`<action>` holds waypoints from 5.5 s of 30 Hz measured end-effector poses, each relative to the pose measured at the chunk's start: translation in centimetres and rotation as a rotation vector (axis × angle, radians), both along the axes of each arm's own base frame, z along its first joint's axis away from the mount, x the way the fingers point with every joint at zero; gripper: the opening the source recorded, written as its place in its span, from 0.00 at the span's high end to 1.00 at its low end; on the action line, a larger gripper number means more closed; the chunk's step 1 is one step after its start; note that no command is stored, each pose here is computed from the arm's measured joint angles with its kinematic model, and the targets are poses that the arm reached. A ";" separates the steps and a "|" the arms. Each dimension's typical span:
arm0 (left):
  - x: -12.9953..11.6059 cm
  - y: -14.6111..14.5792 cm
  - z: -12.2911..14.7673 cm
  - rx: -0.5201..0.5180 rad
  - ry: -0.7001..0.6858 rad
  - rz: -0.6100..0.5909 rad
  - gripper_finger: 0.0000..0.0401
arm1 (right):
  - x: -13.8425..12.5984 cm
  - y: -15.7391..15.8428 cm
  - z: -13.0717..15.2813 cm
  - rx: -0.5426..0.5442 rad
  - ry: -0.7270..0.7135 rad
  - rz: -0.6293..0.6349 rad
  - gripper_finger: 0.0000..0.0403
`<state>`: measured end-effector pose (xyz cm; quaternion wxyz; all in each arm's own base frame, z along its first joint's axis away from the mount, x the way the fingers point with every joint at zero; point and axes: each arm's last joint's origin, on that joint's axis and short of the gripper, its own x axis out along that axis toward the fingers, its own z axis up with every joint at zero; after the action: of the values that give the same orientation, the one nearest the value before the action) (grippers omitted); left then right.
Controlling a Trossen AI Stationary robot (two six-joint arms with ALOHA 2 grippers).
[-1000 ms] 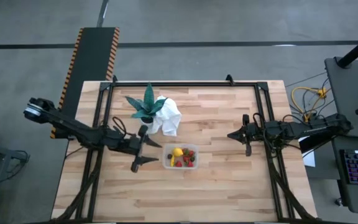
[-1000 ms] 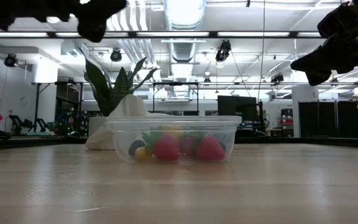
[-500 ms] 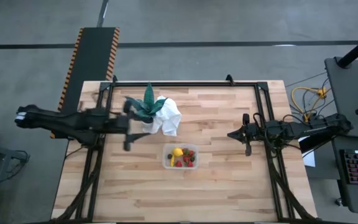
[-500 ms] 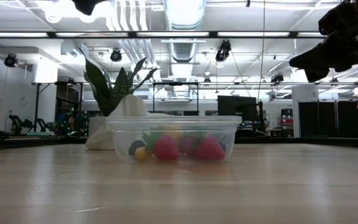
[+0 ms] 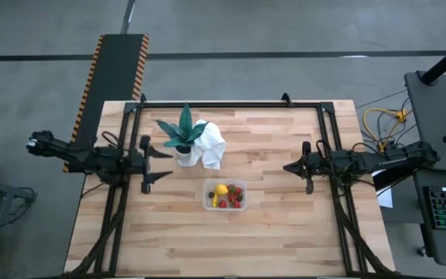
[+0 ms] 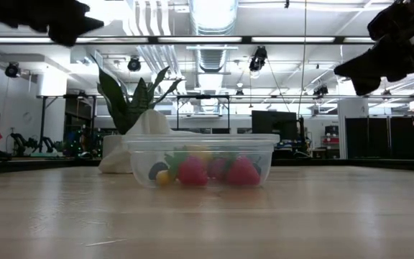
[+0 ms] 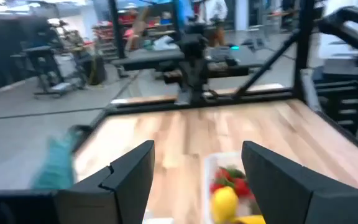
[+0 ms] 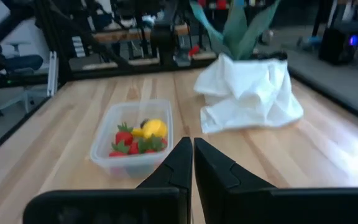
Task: Pick and placing Produce into tupperware
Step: Return to Home Position
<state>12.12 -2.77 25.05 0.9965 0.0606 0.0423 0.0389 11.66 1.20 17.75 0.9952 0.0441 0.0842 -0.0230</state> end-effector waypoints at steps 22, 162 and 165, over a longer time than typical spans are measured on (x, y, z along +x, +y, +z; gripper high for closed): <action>-1.6 0.8 -2.5 -0.007 -0.147 -0.052 0.43 | -4.6 -0.5 6.1 -0.143 -0.283 0.058 0.98; -2.3 1.6 -8.2 -0.027 -0.065 -0.106 1.00 | -1.4 -2.1 -1.6 -0.106 -0.103 -0.002 0.98; -2.4 1.7 -8.0 -0.019 -0.083 -0.101 1.00 | -1.4 -2.1 -1.5 -0.107 -0.112 -0.003 0.98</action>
<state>9.70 -1.11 17.02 0.9986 0.0517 -0.0018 -0.0093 10.23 -0.93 16.24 0.9993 -0.0077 0.0269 -0.0262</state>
